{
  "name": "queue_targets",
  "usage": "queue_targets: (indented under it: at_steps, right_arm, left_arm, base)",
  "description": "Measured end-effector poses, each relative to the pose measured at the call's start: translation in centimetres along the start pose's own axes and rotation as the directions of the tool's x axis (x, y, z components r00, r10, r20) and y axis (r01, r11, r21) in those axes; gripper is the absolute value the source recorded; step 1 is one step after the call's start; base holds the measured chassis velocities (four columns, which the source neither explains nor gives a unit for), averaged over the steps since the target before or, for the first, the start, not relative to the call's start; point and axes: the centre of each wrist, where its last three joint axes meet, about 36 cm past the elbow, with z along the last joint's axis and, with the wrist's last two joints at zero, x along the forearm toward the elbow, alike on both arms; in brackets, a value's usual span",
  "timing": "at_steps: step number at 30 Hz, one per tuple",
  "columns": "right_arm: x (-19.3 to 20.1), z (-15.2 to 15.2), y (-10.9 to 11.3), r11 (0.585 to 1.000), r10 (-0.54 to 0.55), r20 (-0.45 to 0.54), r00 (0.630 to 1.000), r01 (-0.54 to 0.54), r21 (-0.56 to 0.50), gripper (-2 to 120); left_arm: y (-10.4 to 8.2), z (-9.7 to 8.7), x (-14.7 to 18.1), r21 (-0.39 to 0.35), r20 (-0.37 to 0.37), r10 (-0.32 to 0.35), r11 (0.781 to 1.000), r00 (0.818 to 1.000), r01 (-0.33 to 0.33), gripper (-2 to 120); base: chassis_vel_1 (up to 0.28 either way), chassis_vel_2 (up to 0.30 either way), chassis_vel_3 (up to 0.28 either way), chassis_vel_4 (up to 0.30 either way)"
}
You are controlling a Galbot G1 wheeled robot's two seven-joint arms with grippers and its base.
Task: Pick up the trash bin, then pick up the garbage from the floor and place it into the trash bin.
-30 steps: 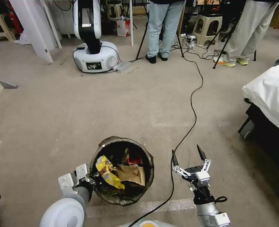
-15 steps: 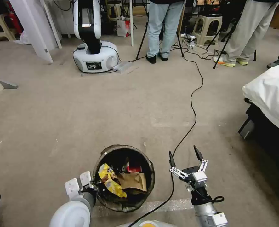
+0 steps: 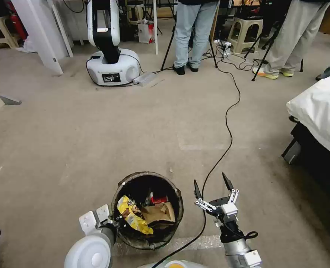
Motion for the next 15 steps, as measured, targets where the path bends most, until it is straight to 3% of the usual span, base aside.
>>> queue_targets:
  at_steps: [12,15]
  right_arm:
    - [0.7,0.2,0.5,1.0,-0.012,-0.009,1.0,0.012,-0.001,100]
    - [0.9,0.2,0.7,1.0,-0.017,-0.012,1.0,0.017,-0.004,100]
  left_arm:
    - [-0.2,-1.8,-3.1,0.083,-0.028,-0.007,0.997,1.0,0.01,0]
    - [-0.4,-1.9,-3.6,0.091,-0.035,-0.01,0.996,0.999,0.013,11]
  base:
    - [0.0,0.0,0.0,0.0]
    - [0.0,0.0,0.0,0.0]
